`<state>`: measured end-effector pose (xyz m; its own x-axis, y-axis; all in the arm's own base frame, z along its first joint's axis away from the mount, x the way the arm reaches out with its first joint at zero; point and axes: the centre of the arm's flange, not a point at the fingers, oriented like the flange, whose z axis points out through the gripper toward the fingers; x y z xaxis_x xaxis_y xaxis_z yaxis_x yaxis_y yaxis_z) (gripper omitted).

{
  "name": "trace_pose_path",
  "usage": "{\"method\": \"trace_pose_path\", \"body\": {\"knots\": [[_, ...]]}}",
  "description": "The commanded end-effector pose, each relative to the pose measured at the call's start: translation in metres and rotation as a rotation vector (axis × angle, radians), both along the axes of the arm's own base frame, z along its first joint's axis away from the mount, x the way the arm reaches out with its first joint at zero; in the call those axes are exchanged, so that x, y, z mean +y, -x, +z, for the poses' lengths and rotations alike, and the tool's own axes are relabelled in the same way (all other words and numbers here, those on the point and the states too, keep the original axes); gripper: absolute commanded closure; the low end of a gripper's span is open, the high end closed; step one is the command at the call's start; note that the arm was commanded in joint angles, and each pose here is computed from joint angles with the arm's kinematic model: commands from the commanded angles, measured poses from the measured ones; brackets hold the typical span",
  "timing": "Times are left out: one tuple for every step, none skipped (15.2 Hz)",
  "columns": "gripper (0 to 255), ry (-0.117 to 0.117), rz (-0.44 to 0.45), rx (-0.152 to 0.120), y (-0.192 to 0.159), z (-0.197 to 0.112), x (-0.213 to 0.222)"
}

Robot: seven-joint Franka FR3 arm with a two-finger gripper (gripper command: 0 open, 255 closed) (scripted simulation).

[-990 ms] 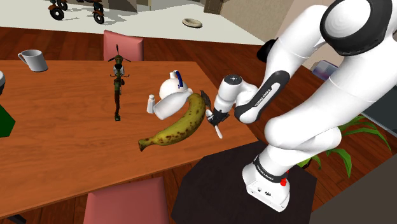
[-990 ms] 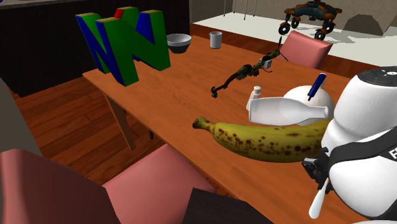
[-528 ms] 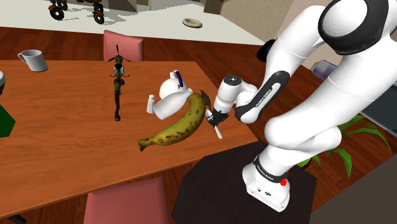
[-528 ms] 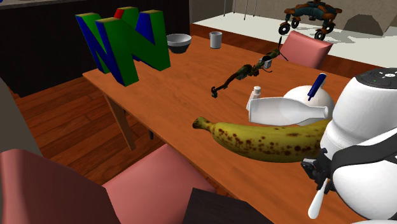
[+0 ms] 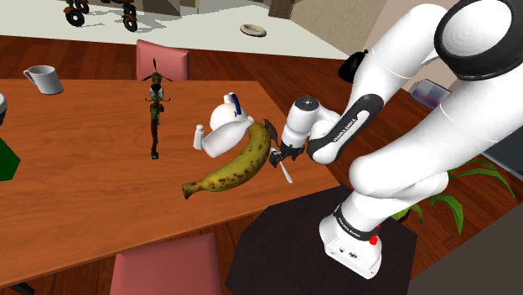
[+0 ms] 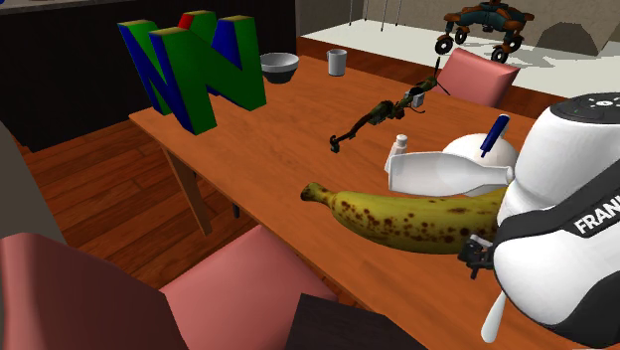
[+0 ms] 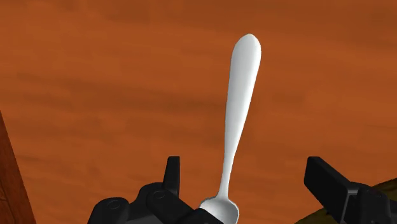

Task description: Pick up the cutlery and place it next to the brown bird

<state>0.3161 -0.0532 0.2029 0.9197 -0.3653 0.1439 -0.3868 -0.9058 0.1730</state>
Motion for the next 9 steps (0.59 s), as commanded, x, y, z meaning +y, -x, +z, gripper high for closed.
{"method": "trace_pose_path", "body": {"knots": [[0, -0.022, -0.052, -0.007, 0.000, 0.024, -0.002], [0, -0.022, -0.052, -0.007, 0.001, 0.035, 0.000], [0, -0.022, -0.052, -0.007, 0.001, 0.035, 0.000], [0, -0.022, -0.052, -0.007, 0.001, 0.035, 0.000], [0, -0.022, -0.052, -0.007, 0.001, 0.035, 0.000], [0, -0.022, -0.052, -0.007, 0.001, 0.035, 0.000], [0, -0.022, -0.052, -0.007, 0.001, 0.035, 0.000], [0, -0.022, -0.052, -0.007, 0.001, 0.035, 0.000], [0, -0.022, -0.052, -0.007, 0.001, 0.035, 0.000]]}}
